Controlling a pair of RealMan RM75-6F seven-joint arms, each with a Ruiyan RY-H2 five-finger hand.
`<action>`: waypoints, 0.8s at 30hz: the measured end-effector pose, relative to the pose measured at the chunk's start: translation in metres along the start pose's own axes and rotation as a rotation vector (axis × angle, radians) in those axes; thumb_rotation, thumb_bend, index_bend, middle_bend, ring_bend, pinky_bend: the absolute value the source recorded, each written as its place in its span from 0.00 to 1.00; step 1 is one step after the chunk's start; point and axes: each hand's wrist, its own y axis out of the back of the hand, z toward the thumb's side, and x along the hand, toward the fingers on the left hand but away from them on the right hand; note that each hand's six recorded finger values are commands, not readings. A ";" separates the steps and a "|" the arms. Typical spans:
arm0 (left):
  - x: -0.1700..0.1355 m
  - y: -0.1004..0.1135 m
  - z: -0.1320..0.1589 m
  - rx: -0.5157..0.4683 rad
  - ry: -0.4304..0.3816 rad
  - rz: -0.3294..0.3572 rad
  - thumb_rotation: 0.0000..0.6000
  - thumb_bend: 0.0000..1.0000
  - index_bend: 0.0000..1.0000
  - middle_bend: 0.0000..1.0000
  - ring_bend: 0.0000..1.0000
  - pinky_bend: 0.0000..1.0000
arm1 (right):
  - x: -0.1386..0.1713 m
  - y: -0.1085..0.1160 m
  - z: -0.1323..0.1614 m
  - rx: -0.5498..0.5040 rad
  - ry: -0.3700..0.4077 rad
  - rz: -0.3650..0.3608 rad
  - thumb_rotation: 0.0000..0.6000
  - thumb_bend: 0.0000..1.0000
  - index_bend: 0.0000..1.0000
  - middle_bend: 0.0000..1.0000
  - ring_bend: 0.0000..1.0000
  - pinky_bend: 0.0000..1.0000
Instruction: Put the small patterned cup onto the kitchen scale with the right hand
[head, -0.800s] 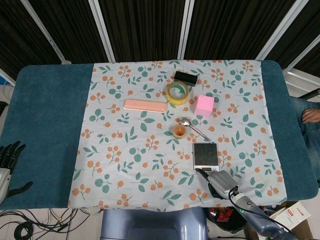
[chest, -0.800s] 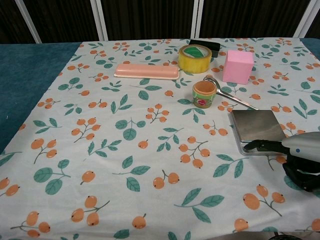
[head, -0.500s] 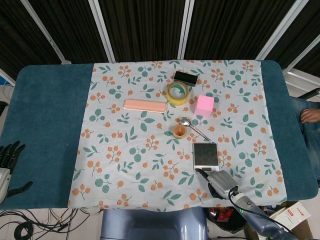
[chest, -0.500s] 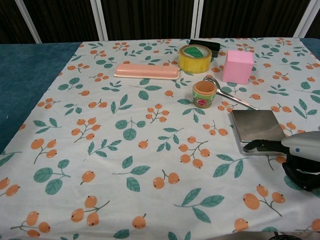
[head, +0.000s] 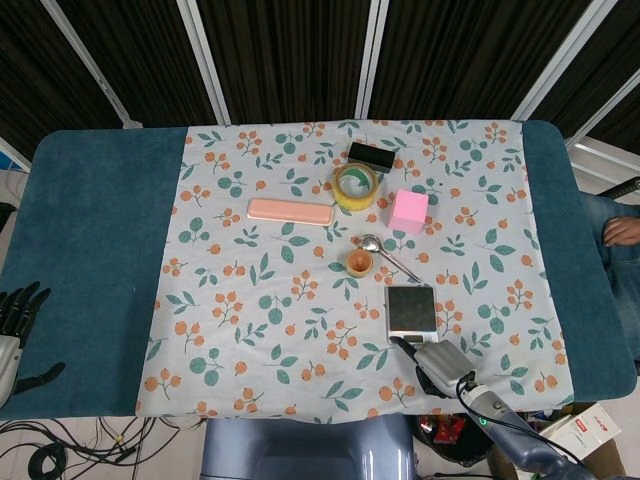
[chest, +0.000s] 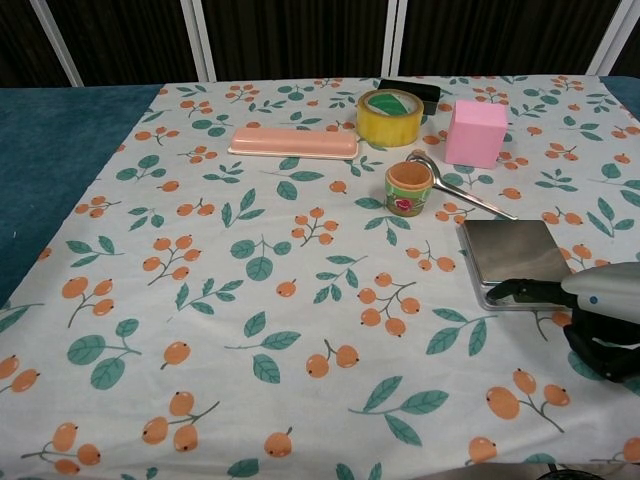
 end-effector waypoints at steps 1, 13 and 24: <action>0.000 0.000 0.000 0.000 0.000 0.000 1.00 0.10 0.00 0.00 0.00 0.00 | 0.000 0.000 0.000 0.001 0.000 0.002 1.00 0.84 0.03 0.91 1.00 0.98; 0.000 0.000 0.000 -0.001 0.000 0.000 1.00 0.10 0.00 0.00 0.00 0.00 | 0.000 0.001 0.000 0.003 -0.001 0.002 1.00 0.84 0.04 0.91 1.00 0.98; 0.000 0.000 0.000 0.000 0.001 0.000 1.00 0.11 0.00 0.00 0.00 0.00 | 0.000 -0.001 0.000 0.010 0.000 0.012 1.00 0.84 0.18 0.91 1.00 0.98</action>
